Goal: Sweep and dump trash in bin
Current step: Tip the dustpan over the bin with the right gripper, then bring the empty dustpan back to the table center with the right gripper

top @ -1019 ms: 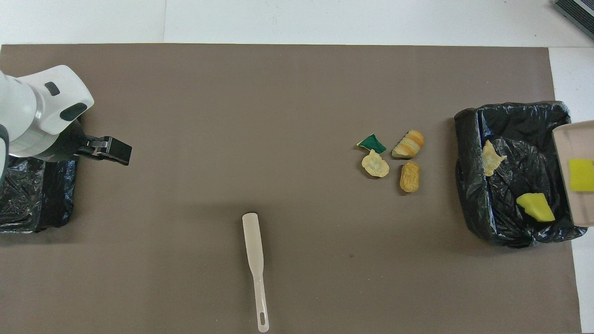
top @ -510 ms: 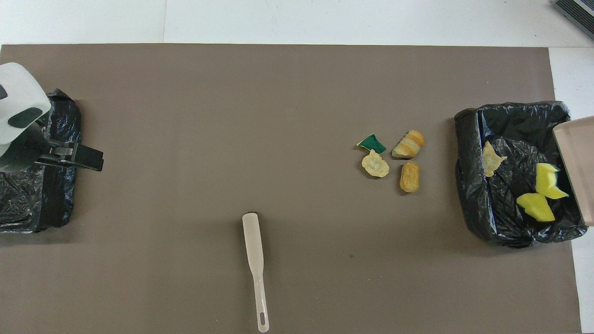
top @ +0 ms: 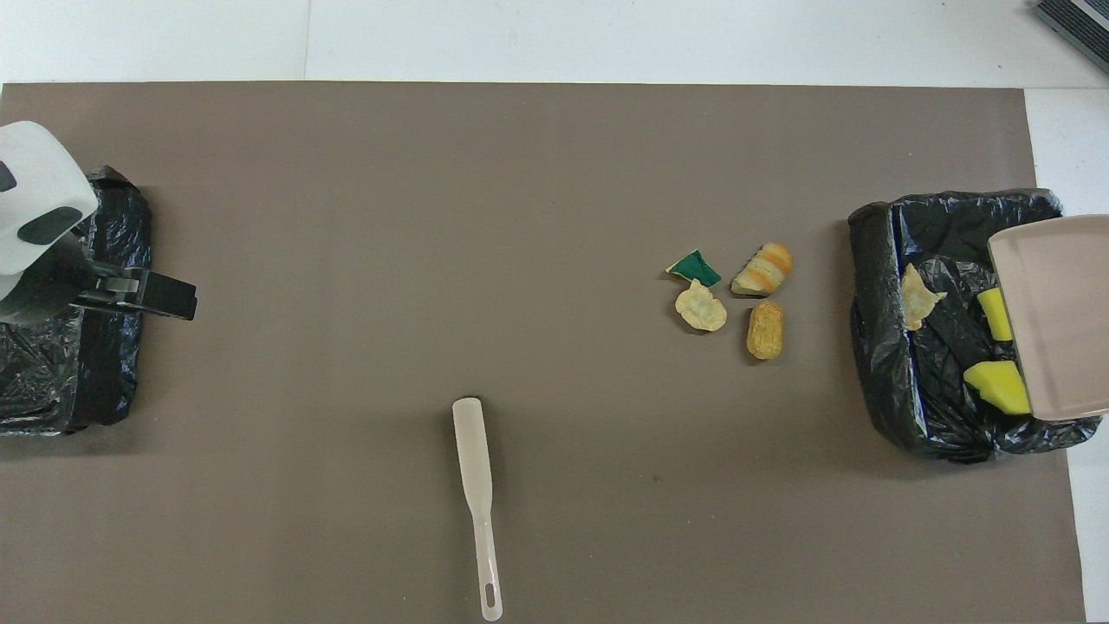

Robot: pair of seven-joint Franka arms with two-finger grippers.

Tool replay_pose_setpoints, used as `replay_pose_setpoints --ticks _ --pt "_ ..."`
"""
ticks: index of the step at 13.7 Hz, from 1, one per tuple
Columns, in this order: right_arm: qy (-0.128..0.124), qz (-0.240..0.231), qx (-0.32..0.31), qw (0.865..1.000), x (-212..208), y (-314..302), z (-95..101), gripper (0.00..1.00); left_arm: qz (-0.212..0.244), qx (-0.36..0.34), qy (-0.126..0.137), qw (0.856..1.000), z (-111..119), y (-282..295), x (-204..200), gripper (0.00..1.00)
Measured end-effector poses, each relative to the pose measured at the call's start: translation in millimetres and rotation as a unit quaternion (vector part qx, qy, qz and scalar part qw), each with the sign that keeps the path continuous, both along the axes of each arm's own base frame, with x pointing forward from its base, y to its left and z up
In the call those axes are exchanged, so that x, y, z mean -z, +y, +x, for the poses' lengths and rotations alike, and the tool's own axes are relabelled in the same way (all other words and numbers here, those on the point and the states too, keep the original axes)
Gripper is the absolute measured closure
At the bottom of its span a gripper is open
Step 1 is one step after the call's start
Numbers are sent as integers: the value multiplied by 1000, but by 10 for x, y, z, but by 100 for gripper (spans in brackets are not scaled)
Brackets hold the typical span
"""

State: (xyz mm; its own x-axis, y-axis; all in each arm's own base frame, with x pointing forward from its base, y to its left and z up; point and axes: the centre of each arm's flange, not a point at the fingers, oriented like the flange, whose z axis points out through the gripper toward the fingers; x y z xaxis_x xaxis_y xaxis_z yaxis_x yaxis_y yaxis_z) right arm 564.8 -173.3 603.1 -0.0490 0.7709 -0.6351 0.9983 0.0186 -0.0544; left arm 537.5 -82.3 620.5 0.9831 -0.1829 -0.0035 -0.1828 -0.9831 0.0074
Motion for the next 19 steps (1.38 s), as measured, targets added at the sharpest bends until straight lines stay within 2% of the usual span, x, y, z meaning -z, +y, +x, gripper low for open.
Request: replay_pose_setpoints --ticks 3,5,8,10,12,15,17,19 --pt "-15 34 5 999 38 169 39 68 -1 0 -1 1000 5 0 11 0" --pt "-36 73 26 996 75 288 61 68 -1 0 -1 1000 5 -1 12 0" --pt "-75 129 85 985 132 491 100 68 -1 -3 -1 1000 10 33 12 0" --pt "-95 152 135 974 185 904 134 68 -1 -13 -1 1000 24 134 12 0" --pt "-120 175 216 953 242 1387 123 68 -1 -25 -1 1000 39 269 12 0" --pt "-157 210 337 904 295 1874 100 68 -1 -34 -1 999 48 364 12 0" --pt "-171 229 406 868 325 2135 91 68 -1 -33 -1 999 48 354 12 0" --pt "-177 239 486 822 420 2462 90 68 -1 -33 -1 999 47 350 12 0"
